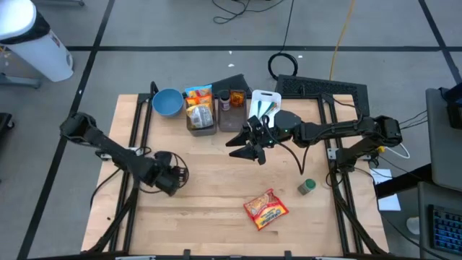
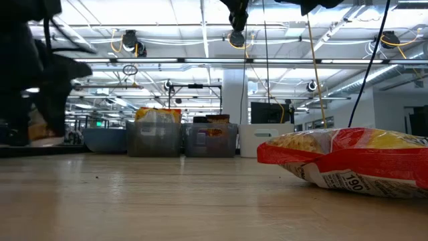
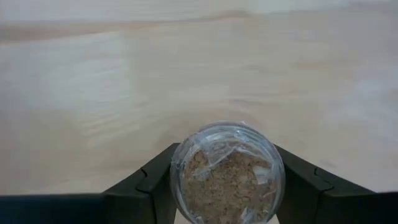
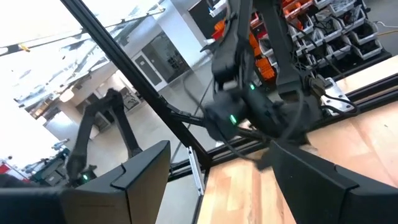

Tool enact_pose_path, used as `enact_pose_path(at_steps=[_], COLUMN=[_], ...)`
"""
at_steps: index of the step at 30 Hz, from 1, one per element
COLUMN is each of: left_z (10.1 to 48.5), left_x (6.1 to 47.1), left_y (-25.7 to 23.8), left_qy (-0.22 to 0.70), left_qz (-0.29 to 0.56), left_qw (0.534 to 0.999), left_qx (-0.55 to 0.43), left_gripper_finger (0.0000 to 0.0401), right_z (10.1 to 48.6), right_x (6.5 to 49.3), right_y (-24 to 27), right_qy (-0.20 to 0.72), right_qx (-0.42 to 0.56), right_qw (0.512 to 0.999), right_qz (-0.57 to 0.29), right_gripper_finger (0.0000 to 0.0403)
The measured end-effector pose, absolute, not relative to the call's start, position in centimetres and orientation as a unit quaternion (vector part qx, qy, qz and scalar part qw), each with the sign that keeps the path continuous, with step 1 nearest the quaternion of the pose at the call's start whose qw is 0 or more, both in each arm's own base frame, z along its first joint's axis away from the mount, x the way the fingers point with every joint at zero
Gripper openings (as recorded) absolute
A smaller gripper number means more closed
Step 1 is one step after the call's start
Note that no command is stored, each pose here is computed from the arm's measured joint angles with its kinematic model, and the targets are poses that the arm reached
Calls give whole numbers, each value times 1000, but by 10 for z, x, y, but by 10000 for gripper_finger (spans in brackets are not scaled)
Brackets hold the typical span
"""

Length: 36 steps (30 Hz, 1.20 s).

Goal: Pick & Place Food Item
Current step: Put the brown seasoning bottle into the right black bin

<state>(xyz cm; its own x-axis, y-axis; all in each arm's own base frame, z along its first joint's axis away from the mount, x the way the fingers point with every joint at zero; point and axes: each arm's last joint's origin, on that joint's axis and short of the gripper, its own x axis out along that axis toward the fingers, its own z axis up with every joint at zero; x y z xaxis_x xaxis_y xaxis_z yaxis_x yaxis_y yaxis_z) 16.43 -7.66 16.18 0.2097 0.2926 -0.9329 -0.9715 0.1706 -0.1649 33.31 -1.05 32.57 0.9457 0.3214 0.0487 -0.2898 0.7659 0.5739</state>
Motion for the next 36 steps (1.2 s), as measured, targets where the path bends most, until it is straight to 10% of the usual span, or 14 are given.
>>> enact_pose_path(at_steps=[19,36], left_z=[320,395], left_x=[162,235], left_y=[-54,-15], left_qy=[248,391], left_qz=[120,37], left_qw=[888,901], left_qx=[-369,-186], left_gripper_finger=[200,200], right_z=[323,338], right_x=[334,343], right_y=[-9,-11], right_qy=[86,117], right_qx=[260,251], right_qw=[948,953], right_qz=[162,126], right_gripper_finger=[267,267])
